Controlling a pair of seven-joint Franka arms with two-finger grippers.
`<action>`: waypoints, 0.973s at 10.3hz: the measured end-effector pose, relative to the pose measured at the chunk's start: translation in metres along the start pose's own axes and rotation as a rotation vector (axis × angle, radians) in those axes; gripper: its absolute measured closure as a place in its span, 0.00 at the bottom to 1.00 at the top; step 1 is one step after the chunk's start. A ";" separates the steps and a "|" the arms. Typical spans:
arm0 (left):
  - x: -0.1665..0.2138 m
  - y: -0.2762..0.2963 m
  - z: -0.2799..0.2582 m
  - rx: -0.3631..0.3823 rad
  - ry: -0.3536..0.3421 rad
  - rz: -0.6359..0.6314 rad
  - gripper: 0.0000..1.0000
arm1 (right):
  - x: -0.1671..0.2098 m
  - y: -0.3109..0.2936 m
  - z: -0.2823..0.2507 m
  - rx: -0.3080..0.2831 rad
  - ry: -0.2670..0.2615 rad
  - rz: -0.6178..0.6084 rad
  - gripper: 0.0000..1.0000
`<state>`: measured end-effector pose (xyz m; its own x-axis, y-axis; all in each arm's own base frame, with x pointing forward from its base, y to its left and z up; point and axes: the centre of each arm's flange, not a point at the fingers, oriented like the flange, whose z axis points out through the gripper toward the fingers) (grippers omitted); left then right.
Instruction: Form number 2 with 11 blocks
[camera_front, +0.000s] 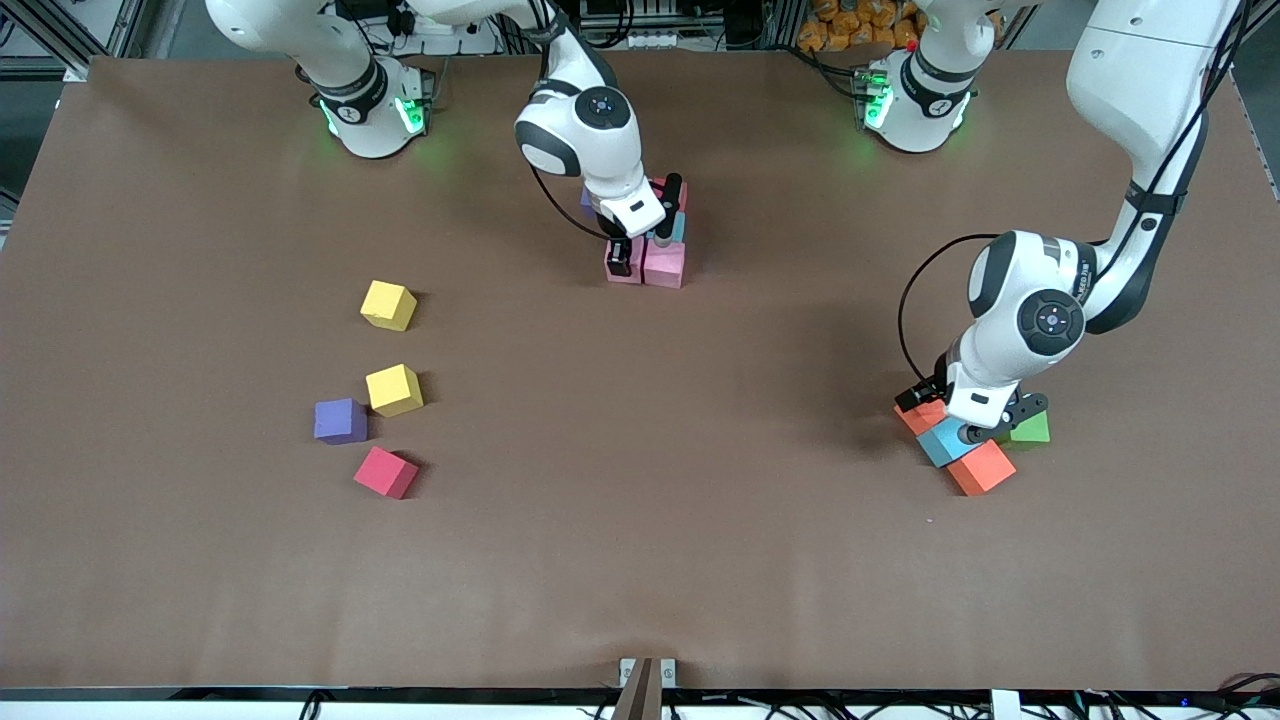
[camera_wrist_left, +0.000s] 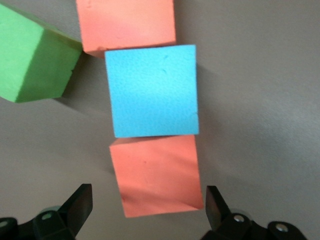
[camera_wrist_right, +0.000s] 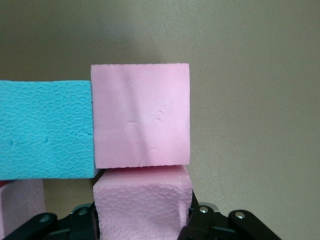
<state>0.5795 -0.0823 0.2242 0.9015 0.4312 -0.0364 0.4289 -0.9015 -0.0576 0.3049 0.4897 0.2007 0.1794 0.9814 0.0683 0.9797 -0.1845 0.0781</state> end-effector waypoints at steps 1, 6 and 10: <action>0.003 -0.004 0.000 0.000 0.003 -0.008 0.00 | 0.000 0.000 0.000 0.000 -0.002 0.002 0.41; 0.010 -0.003 0.005 -0.014 0.013 -0.018 0.00 | 0.005 -0.003 0.001 0.001 -0.010 0.010 0.41; 0.014 -0.002 0.009 -0.015 0.009 -0.023 0.00 | 0.006 -0.003 0.001 0.002 -0.012 0.017 0.41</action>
<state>0.5906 -0.0738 0.2145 0.8919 0.4515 -0.0264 0.4502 -0.8919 -0.0432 0.3035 0.4961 0.1997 0.1974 0.9786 0.0574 0.9766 -0.2014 0.0751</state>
